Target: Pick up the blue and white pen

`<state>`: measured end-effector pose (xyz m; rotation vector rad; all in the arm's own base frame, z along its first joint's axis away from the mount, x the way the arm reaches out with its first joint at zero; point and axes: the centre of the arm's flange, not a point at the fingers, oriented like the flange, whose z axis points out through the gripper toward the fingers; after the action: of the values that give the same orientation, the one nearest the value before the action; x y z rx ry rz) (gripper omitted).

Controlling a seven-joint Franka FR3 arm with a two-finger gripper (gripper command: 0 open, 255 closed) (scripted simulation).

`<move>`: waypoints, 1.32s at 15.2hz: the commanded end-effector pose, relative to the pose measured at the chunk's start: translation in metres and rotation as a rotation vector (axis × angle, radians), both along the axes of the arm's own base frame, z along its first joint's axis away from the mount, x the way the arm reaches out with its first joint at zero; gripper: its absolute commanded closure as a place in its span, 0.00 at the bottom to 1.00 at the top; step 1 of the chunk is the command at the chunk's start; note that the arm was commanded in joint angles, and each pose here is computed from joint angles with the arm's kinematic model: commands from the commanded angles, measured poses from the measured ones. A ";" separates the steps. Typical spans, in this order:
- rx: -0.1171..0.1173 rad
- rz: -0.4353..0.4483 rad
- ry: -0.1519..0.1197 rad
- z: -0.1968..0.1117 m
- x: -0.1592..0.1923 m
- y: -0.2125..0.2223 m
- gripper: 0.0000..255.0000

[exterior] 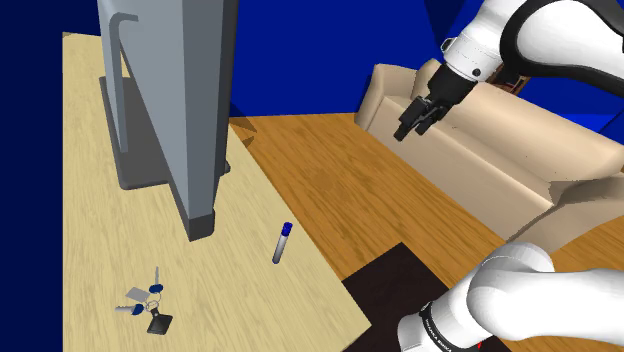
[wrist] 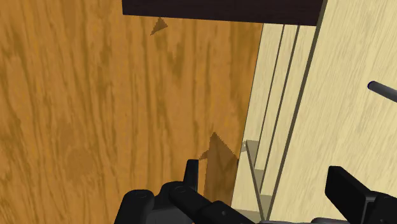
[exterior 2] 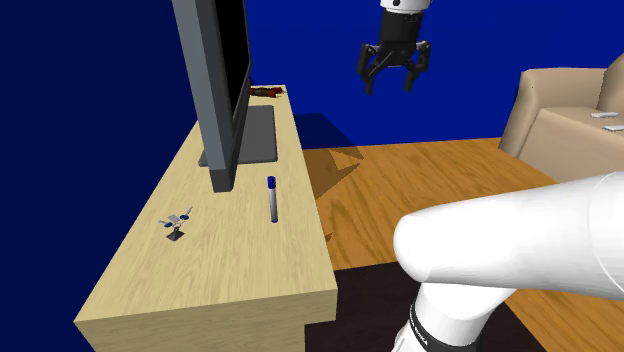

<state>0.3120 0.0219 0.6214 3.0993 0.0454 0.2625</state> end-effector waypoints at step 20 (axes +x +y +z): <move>-0.002 0.145 0.199 -0.142 0.053 0.202 0.00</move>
<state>0.3634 0.2102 0.4873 3.1112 0.2633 -0.0282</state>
